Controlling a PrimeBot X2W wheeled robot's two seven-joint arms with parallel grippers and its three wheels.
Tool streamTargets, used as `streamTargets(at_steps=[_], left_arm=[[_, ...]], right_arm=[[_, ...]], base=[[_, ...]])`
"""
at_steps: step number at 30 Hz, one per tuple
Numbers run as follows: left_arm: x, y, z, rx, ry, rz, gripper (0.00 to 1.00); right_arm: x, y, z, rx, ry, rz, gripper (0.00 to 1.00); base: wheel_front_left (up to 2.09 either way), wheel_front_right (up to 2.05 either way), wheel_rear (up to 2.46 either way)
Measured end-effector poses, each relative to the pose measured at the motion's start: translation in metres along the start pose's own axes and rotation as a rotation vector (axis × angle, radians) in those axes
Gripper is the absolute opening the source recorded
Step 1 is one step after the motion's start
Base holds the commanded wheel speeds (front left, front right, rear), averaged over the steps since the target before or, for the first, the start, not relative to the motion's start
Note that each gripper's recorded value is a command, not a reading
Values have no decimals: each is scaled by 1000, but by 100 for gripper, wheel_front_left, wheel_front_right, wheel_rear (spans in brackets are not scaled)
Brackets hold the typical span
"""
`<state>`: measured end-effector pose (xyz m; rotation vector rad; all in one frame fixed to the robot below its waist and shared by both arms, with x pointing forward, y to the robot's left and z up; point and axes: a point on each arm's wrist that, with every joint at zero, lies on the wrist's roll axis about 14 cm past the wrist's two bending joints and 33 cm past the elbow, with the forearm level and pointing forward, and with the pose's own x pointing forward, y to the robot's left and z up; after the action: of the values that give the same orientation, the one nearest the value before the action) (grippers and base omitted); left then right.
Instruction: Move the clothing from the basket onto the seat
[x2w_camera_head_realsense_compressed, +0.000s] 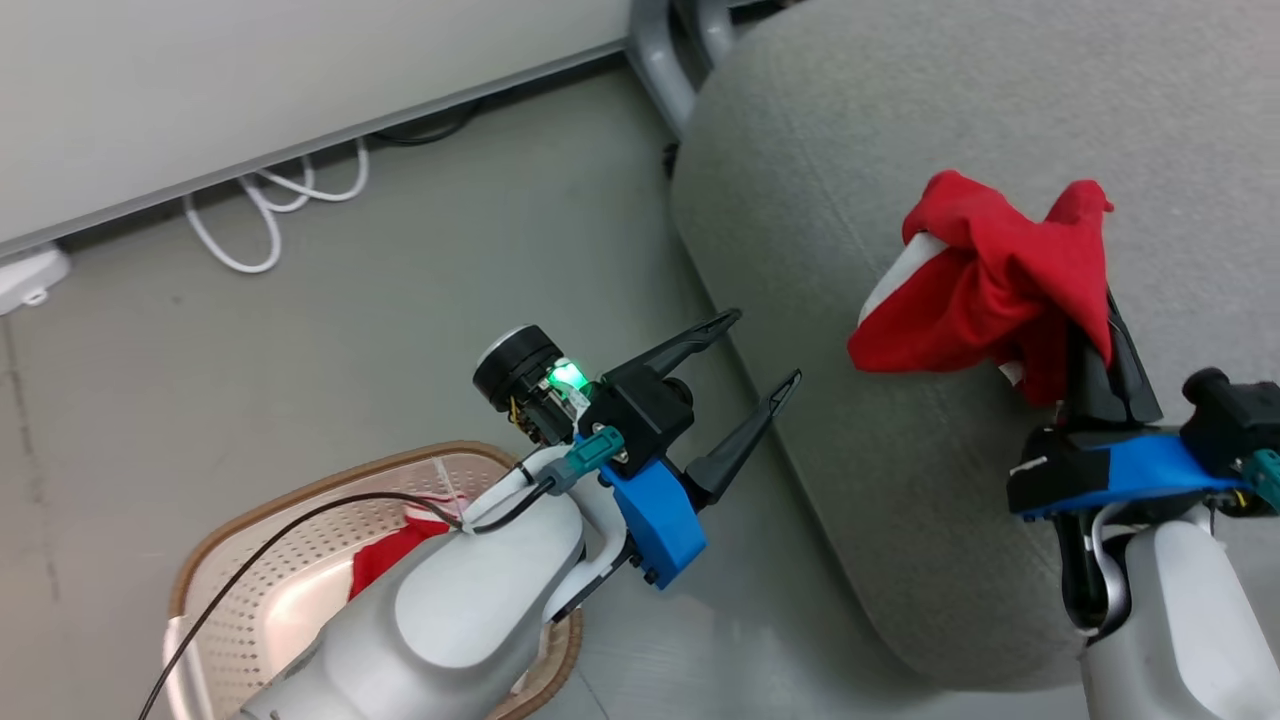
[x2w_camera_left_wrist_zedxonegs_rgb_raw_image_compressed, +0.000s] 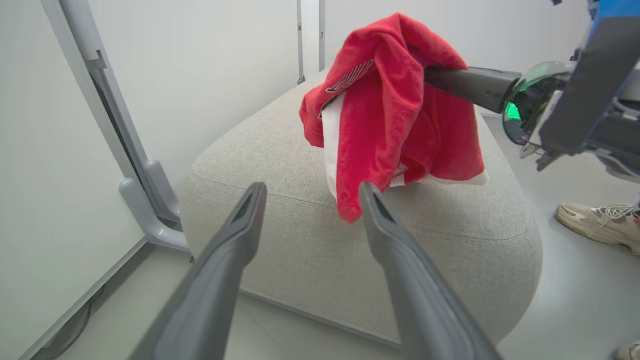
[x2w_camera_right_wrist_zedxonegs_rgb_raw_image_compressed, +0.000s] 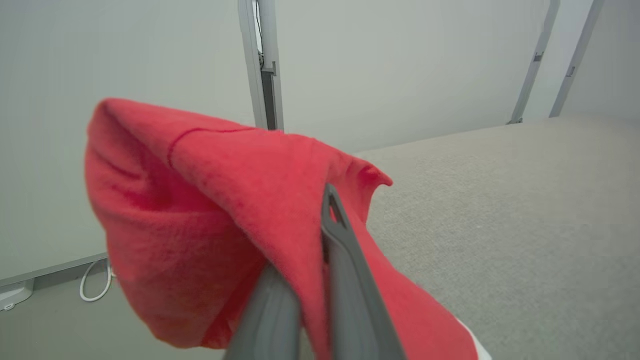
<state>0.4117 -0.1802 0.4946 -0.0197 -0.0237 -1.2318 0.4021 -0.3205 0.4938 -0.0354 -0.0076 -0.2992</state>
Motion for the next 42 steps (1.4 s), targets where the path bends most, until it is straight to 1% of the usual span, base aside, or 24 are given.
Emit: streamTargets(at_steps=[3,6,12,16,19,20,21,22,23,24,25,29,32,35,38,39,41,42], left_arm=[[10,-12,-5,-18,1,-46,100],[17,-20,-10,-36,0,-79,100],[22,-24,-16,-54,0,-98,100],[22,-18,-17,-57,-6,-87,100],[21,-8,-20,-58,-8,-71,100],[21,-5,-20,-60,-11,-66,100],[20,2,-24,-67,-12,-54,100],[20,2,-24,-67,-12,-54,100],[20,6,-26,-70,-12,-46,100],[18,15,-33,-74,-8,-31,100],[17,20,-36,-75,-5,-25,100],[15,41,-49,-80,-3,1,100],[14,59,-62,-85,-1,26,100],[11,74,-80,-95,14,45,100],[10,85,-96,-107,17,56,100],[10,85,-96,-107,17,56,100],[7,92,-108,-118,24,68,100],[4,98,-119,-131,32,79,100]], right_arm=[[-13,-19,-5,-7,18,-58,0],[-24,-31,-12,-14,42,-97,0],[-29,-40,-15,-18,52,-130,0],[-20,-38,-9,-23,29,-126,0],[-1,-34,9,-42,-30,-109,0],[6,-33,17,-57,-52,-103,0],[22,-32,34,-92,-103,-88,0],[22,-32,34,-92,-103,-88,0],[31,-32,43,-111,-131,-80,0],[49,-32,63,-147,-192,-71,0],[58,-34,74,-170,-223,-70,0],[91,-50,116,-257,-339,-104,0],[114,-60,132,-288,-392,-138,0],[133,-73,127,-318,-383,-172,0],[150,-89,103,-347,-321,-207,0],[150,-89,103,-347,-321,-207,0],[158,-99,82,-359,-268,-230,0],[163,-111,54,-356,-196,-257,0]], base=[[0,0,0],[0,0,0],[0,0,0],[0,0,0],[0,0,0],[0,0,0],[0,0,0],[0,0,0],[0,0,0],[0,0,0],[0,0,0],[0,0,0],[0,0,0],[0,0,0],[0,0,0],[0,0,0],[0,0,0],[0,0,0]])
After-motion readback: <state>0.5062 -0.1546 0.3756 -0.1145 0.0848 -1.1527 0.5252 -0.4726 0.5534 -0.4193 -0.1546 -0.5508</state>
